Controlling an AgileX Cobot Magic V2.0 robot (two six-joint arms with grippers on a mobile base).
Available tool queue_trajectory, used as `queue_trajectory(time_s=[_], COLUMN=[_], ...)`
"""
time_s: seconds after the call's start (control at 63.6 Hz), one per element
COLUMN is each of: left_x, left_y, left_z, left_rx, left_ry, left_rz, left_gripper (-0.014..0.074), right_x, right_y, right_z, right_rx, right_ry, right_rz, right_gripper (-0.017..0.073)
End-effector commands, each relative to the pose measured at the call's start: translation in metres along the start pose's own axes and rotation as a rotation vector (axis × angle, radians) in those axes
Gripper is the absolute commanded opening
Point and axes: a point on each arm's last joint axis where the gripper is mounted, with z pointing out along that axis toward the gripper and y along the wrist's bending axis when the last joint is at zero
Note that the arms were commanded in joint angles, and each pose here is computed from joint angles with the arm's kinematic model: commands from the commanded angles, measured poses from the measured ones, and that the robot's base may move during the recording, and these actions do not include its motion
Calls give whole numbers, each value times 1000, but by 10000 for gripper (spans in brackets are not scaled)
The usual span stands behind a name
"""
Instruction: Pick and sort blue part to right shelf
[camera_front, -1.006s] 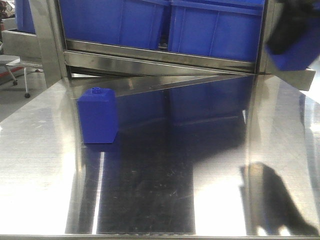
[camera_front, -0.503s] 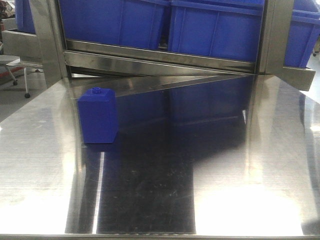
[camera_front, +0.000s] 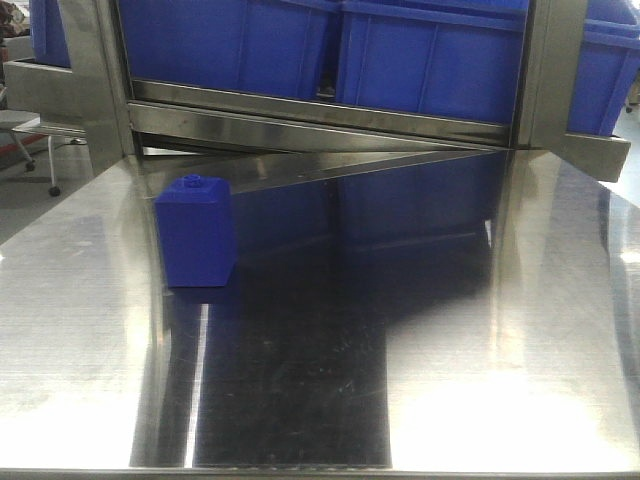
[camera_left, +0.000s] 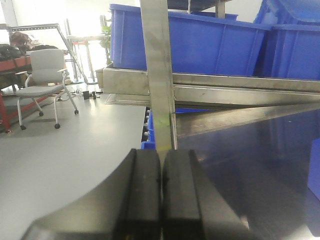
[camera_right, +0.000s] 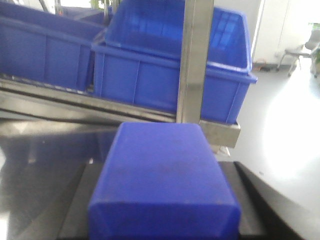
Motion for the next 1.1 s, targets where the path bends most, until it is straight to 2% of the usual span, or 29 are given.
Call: queue_trajectory(time_s=[0.0,1.022,1.084], left_x=[0,-5,-11], left_y=[0,0,0], left_z=[-1,-2,-3], left_rx=[-7,-4,2], left_ry=[-76,-59,-37], left_rz=[-14,-12,-36], left_gripper=[124,124,124], right_x=[-17,-17,-17], right_y=[0,0,0], right_z=[-4,-5,-5], right_rx=[10,10,10], right_ry=[-119,-116,-116], right_rz=[-22,-22,-22], right_gripper=[430,430,430])
